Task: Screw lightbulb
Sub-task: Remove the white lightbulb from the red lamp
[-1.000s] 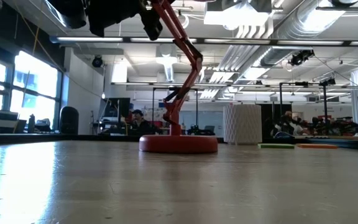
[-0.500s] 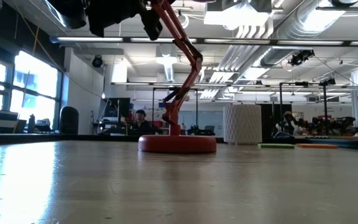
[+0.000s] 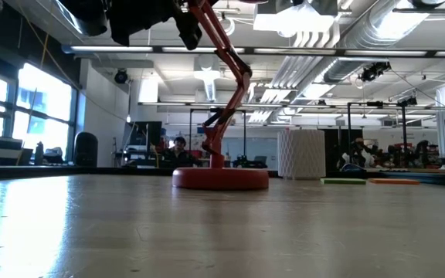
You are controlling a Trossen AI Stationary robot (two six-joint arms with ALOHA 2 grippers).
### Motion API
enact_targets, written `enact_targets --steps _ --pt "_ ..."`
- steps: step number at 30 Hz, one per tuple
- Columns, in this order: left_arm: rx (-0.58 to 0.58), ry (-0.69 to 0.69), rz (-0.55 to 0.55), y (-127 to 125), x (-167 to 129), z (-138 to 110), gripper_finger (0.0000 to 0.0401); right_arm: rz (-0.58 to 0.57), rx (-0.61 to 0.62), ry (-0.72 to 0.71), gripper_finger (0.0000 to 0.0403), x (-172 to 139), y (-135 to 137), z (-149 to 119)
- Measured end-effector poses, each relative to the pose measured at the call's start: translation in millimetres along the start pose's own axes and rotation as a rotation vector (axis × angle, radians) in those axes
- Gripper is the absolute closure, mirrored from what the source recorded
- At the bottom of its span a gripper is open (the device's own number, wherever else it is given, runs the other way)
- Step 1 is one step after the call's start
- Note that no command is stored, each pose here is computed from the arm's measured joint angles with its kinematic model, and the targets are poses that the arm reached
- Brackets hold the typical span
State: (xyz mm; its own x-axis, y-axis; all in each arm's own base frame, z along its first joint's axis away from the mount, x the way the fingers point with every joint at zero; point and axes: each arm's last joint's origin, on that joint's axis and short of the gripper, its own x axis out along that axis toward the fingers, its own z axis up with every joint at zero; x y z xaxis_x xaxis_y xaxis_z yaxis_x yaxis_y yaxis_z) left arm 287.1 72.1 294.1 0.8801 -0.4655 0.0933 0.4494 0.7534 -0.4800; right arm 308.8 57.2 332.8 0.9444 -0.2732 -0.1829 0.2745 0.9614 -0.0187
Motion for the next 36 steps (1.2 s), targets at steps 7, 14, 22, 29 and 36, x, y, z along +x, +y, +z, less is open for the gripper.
enact_targets --steps 7,14,22,29,36 --pt "0.003 -0.003 0.001 -0.2 0.2 0.5 0.015 -0.048 -0.188 -0.001 0.017 -3.7 6.0 -0.9" --pt "-0.002 0.001 0.013 0.3 1.0 0.3 0.015 -0.106 -0.495 0.008 0.017 -13.1 21.1 -2.8" --pt "0.003 0.023 0.025 2.0 1.4 -2.6 0.015 -0.167 -0.829 0.025 0.017 -23.2 34.2 -3.2" --pt "0.0 0.035 0.016 2.1 1.0 -4.0 0.015 -0.191 -1.131 0.072 0.0153 -15.4 38.7 -9.7" --pt "-0.003 0.046 0.003 2.0 -0.5 -4.5 0.015 -0.269 -1.377 0.102 0.0099 -1.3 47.5 -16.4"
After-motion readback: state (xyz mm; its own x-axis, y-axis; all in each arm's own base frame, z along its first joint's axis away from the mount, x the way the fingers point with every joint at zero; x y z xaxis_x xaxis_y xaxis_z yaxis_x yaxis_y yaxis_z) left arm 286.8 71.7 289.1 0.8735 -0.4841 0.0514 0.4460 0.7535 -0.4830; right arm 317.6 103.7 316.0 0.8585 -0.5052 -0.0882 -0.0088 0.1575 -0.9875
